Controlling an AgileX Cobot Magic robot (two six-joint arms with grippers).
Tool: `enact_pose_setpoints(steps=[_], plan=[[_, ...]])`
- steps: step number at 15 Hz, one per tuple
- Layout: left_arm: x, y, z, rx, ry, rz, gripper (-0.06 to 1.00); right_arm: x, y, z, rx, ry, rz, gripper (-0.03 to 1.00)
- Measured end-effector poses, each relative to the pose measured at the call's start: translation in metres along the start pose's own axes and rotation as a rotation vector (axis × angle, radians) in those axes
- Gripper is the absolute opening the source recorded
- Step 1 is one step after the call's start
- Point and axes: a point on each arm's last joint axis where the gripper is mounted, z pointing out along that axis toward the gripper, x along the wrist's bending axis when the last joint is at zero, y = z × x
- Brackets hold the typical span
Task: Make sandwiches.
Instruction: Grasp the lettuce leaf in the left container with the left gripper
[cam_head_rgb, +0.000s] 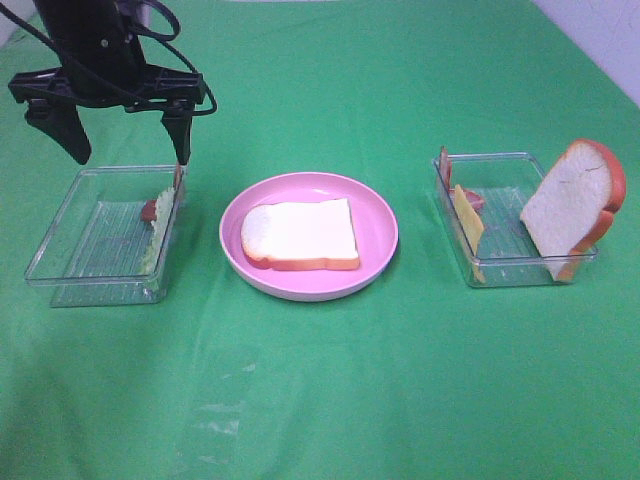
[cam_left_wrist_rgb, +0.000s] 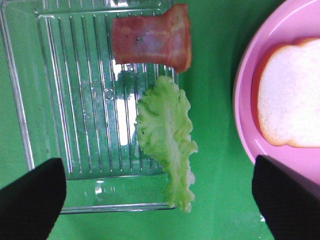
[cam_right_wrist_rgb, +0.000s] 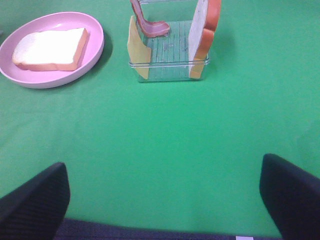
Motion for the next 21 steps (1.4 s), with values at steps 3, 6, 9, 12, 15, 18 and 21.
enact_pose_setpoints(steps=[3,6,9,12,15,18,21], plan=[[-0.004,0.002,0.015,0.025,-0.022,-0.057,0.92,0.000,0.000,0.000,0.000,0.000,0.000,0.98],[-0.011,0.002,0.033,0.052,-0.067,-0.076,0.92,0.000,0.000,0.000,0.000,0.001,0.000,0.98],[-0.013,0.002,0.050,0.089,-0.070,-0.069,0.92,0.000,0.000,0.000,0.000,0.003,0.001,0.98],[-0.014,0.000,0.063,0.125,-0.073,-0.032,0.92,0.000,0.000,0.000,0.000,0.003,0.001,0.98],[-0.016,-0.002,0.067,0.146,-0.075,0.011,0.92,0.000,0.000,0.000,0.000,0.003,0.001,0.98],[-0.016,-0.003,0.067,0.162,-0.070,0.041,0.92,0.000,0.000,0.000,0.000,0.003,0.001,0.98],[-0.013,-0.003,0.067,0.163,-0.039,0.062,0.92,0.000,0.000,0.000,0.000,0.003,0.001,0.98]])
